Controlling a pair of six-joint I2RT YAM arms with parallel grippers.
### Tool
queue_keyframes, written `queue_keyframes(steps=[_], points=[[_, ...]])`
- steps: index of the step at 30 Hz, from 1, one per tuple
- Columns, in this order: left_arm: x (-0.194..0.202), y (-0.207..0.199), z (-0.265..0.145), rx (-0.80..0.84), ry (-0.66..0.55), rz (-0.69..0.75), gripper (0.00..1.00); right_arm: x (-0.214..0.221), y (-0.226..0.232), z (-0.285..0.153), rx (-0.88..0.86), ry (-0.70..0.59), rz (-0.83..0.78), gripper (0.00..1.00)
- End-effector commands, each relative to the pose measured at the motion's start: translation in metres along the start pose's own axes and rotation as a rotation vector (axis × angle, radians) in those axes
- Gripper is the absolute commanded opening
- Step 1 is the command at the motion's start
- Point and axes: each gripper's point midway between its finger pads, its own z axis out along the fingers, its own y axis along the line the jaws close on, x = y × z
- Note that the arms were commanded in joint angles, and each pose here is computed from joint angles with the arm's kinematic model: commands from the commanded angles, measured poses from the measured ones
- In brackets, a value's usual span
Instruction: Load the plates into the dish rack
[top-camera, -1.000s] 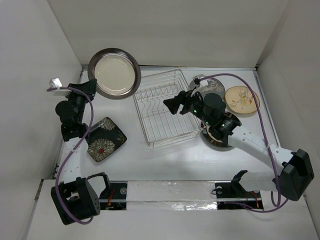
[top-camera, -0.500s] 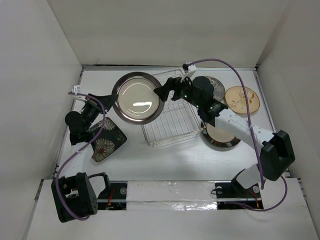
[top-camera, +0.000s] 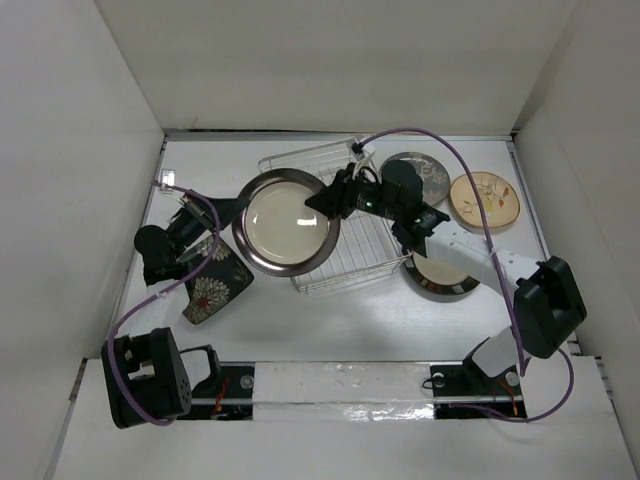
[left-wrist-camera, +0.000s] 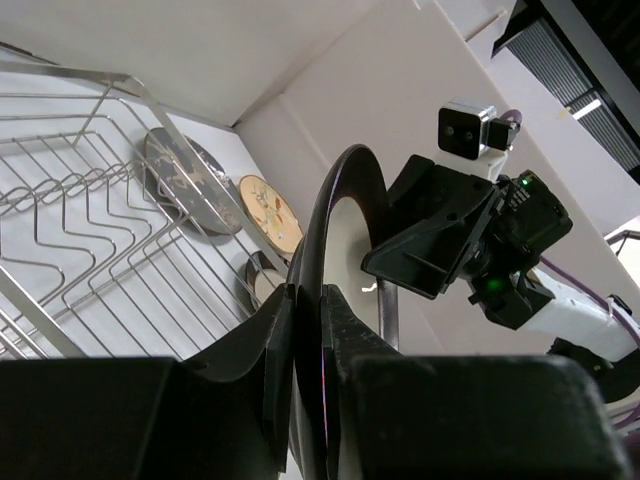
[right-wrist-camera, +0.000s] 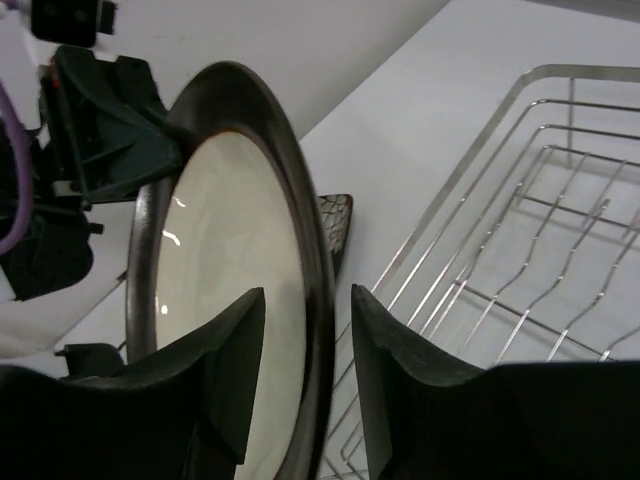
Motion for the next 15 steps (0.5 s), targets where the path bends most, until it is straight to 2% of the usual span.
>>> queue_keyframes(steps=[1, 2, 3, 6, 12, 13, 14, 15], points=[[-0.015, -0.053, -0.001, 0.172, -0.064, 0.163, 0.0, -0.008, 0.031, -0.005, -0.141, -0.02, -0.023, 0.38], [-0.016, -0.051, 0.0, 0.163, -0.061, 0.161, 0.0, -0.005, 0.03, -0.003, -0.139, -0.012, -0.02, 0.31], [-0.016, -0.049, 0.001, 0.155, -0.056, 0.162, 0.0, -0.001, 0.027, -0.002, -0.135, -0.002, -0.016, 0.14], [-0.014, -0.045, -0.001, 0.144, -0.06, 0.16, 0.0, 0.007, 0.029, -0.002, -0.163, 0.012, 0.003, 0.0], [-0.015, -0.033, 0.001, 0.103, -0.061, 0.138, 0.0, -0.004, 0.023, -0.008, -0.133, -0.025, 0.042, 0.0], [-0.013, -0.032, 0.0, 0.102, -0.063, 0.128, 0.06, -0.011, 0.022, -0.012, -0.128, -0.043, 0.043, 0.0], [-0.016, -0.032, 0.001, 0.098, -0.078, 0.13, 0.21, -0.015, 0.017, -0.015, -0.113, -0.054, 0.046, 0.0], [-0.016, -0.03, 0.001, 0.089, -0.082, 0.125, 0.28, -0.016, 0.017, -0.016, -0.106, -0.059, 0.054, 0.0]])
